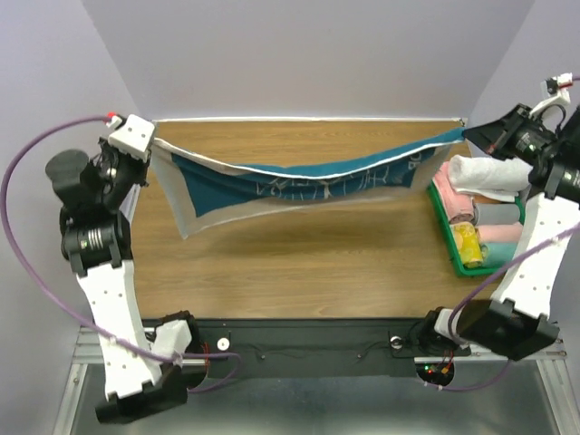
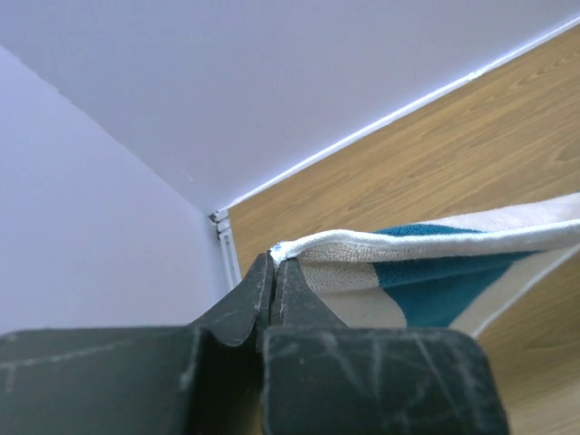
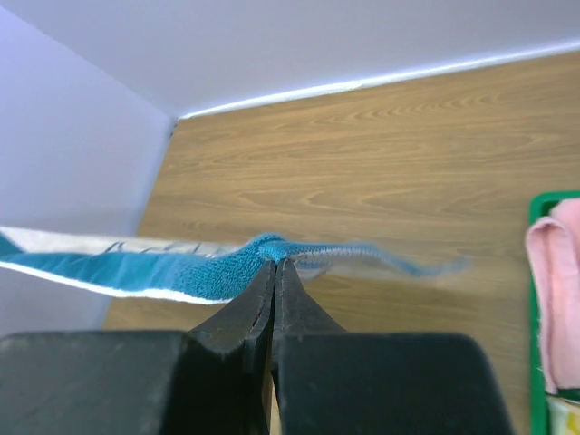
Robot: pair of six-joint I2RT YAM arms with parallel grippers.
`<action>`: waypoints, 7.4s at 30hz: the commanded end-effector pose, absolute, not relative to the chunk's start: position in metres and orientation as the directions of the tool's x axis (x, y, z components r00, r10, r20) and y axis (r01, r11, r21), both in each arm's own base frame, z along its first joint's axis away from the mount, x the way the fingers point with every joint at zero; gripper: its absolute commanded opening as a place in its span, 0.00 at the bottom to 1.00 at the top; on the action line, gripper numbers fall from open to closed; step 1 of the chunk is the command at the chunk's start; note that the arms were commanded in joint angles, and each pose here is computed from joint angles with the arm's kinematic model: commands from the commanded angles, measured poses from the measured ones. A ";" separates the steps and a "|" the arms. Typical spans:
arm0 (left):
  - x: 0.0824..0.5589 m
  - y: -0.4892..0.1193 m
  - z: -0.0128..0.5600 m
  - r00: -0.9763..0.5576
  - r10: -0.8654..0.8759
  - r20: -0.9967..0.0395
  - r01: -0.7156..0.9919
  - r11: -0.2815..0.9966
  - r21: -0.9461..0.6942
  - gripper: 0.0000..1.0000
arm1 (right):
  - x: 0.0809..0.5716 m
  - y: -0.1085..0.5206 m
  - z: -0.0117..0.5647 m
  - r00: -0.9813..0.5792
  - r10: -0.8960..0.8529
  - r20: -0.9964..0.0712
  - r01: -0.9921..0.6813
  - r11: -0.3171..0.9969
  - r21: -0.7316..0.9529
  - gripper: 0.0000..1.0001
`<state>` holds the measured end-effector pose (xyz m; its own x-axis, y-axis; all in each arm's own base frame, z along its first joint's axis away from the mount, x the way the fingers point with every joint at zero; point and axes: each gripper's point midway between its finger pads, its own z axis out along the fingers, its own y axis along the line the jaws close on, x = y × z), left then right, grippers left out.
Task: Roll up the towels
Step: Flatten the towel
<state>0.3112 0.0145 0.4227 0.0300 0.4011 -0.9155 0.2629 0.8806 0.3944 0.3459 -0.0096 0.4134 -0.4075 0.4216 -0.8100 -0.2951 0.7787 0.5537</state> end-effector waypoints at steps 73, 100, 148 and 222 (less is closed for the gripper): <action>0.310 0.056 0.054 -0.809 0.357 -0.468 0.420 0.907 -0.034 0.21 | 0.336 0.035 0.024 -0.936 -0.188 -0.297 -0.258 0.942 0.215 0.30; 0.262 0.115 0.005 -0.894 0.350 -0.281 0.342 0.937 0.078 0.09 | 0.265 -0.041 -0.011 -0.931 -0.354 -0.094 -0.336 0.927 -0.165 0.21; 0.256 0.086 0.020 -0.861 0.352 -0.367 0.384 0.923 -0.016 0.27 | 0.253 0.012 0.009 -0.876 -0.464 -0.131 -0.461 0.886 -0.061 0.31; 0.569 0.094 0.095 -0.657 0.160 -0.736 0.295 0.954 -0.055 0.74 | 0.589 0.041 0.036 -0.802 -0.151 -0.577 -0.270 0.955 0.125 0.01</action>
<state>0.5577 0.0998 0.0789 -0.6852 0.1687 -0.7085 0.2898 0.9556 -0.0527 0.5924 0.0344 0.0367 -0.8005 -0.1546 -0.5790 -0.2582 0.9609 0.1003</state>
